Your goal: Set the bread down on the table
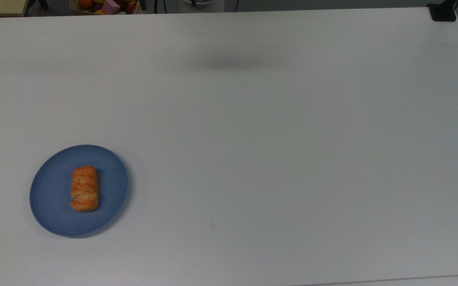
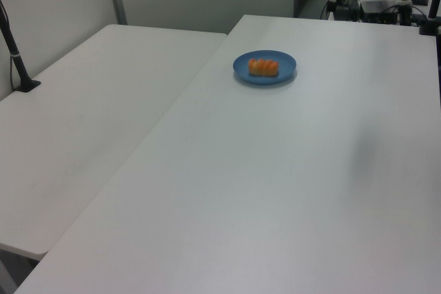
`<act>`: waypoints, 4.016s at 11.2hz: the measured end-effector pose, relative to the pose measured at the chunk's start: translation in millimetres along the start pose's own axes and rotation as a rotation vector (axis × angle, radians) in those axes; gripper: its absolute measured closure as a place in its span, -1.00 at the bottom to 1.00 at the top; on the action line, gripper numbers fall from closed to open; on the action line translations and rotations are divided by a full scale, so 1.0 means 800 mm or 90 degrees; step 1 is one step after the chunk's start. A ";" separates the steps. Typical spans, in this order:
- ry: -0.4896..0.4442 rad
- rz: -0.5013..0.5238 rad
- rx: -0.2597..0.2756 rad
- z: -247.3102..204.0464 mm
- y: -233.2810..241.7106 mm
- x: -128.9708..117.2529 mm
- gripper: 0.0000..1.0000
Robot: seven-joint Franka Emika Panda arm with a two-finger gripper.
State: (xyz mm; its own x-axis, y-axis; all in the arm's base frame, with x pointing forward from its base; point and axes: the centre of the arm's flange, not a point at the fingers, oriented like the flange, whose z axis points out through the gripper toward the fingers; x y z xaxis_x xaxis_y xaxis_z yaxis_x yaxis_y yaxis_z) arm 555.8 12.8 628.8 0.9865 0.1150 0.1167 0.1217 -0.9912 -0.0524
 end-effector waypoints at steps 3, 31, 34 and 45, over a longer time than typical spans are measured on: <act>0.000 0.001 0.000 0.000 0.001 0.000 -1.00; 0.073 0.069 -0.060 0.121 0.203 0.140 -1.00; 0.104 0.054 -0.077 0.164 0.231 0.156 -1.00; 0.194 0.003 -0.128 0.362 0.266 0.197 -1.00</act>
State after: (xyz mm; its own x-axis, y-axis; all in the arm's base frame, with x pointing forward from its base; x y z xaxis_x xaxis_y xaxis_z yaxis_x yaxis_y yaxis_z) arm 769.2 -160.9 349.0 0.9055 0.1148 0.4085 0.0626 -0.9883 0.1390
